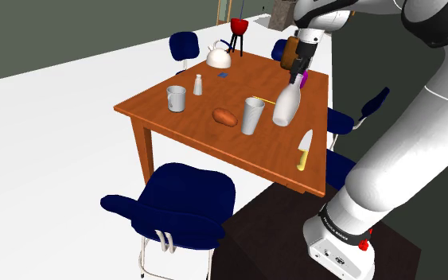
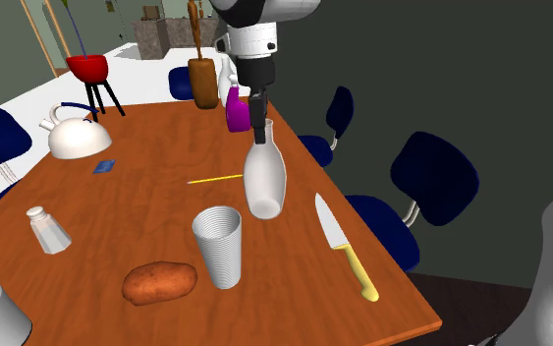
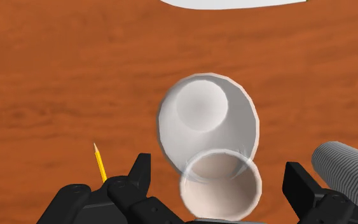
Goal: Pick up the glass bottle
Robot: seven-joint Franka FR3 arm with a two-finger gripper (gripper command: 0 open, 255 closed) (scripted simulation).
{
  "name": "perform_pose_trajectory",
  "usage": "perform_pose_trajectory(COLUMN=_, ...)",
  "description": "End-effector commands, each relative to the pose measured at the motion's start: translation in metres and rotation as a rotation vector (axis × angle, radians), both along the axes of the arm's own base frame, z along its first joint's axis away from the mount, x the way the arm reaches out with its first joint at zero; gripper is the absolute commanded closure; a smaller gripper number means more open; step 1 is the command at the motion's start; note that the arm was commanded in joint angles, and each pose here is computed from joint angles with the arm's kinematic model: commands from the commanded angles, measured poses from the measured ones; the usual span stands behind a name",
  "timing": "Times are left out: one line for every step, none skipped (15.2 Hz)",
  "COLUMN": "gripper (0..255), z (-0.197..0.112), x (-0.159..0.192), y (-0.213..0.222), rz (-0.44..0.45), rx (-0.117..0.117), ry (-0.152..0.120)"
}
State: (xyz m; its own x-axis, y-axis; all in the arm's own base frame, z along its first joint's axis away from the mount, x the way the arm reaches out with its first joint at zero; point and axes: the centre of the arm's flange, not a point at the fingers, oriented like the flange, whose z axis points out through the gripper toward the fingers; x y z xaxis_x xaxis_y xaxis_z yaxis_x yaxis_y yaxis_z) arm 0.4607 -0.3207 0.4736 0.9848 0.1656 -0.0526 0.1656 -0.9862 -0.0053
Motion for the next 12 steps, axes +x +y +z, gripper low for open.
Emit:
perform_pose_trajectory(gripper=0, z=-0.0039, x=0.0001, y=-0.0010, rz=0.000, rx=0.000, ry=0.000)
perform_pose_trajectory(gripper=255, z=-0.0037, x=0.0005, y=-0.0009, rz=0.000, rx=0.000, ry=0.000)
perform_pose_trajectory(gripper=255, z=-0.0040, x=0.0003, y=-0.0006, rz=0.000, rx=0.000, ry=0.000)
perform_pose_trajectory(gripper=255, z=-0.0040, x=0.0003, y=-0.0006, rz=0.000, rx=0.000, ry=0.000)
perform_pose_trajectory(gripper=255, z=-0.0041, x=0.0004, y=-0.0006, rz=0.000, rx=0.000, ry=0.000)
perform_pose_trajectory(gripper=255, z=-0.0040, x=0.0005, y=-0.0006, rz=0.000, rx=0.000, ry=0.000)
perform_pose_trajectory(gripper=255, z=-0.0039, x=0.0007, y=-0.0006, rz=0.000, rx=0.000, ry=0.000)
perform_pose_trajectory(gripper=255, z=-0.0038, x=0.0005, y=-0.0006, rz=0.000, rx=0.000, ry=0.000)
perform_pose_trajectory(gripper=255, z=-0.0038, x=0.0005, y=-0.0006, rz=0.000, rx=0.000, ry=0.000)
perform_pose_trajectory(gripper=255, z=-0.0038, x=0.0005, y=-0.0006, rz=0.000, rx=0.000, ry=0.000)
perform_pose_trajectory(gripper=255, z=-0.0039, x=0.0001, y=-0.0010, rz=0.000, rx=0.000, ry=0.000)
perform_pose_trajectory(gripper=255, z=0.0014, x=0.0001, y=-0.0010, rz=0.000, rx=0.000, ry=0.000)
